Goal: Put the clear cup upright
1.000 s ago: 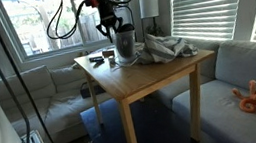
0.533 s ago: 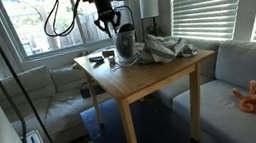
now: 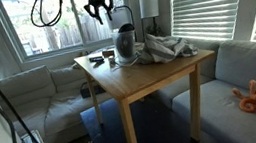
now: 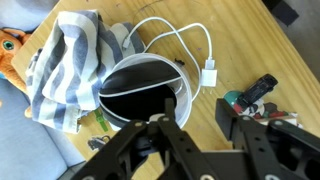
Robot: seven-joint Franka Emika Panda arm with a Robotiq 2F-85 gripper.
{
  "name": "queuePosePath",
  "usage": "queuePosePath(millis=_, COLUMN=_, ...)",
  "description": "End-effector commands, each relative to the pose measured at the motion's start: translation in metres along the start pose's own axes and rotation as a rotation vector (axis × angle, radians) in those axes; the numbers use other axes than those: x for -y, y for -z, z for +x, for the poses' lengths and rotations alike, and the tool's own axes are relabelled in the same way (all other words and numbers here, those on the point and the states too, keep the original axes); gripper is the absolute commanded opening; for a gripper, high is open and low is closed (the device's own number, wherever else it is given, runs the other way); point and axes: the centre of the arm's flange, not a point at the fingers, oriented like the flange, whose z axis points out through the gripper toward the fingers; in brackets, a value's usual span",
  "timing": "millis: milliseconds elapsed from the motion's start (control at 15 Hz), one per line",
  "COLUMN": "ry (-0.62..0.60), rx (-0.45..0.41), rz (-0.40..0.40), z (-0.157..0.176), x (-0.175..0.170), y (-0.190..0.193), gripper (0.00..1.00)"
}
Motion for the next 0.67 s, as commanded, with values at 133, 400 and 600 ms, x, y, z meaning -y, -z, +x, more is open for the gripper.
queuePosePath(millis=133, ry=-0.201, rx=-0.154, rz=0.103, z=-0.095, x=-0.025, y=0.041, gripper=0.93)
queuePosePath(millis=400, ry=-0.368, rx=-0.248, rz=0.212, z=-0.151, x=-0.061, y=0.048, gripper=1.0)
queuePosePath(millis=600, ry=-0.478, rx=-0.284, rz=0.287, z=-0.176, x=-0.078, y=0.046, gripper=1.0)
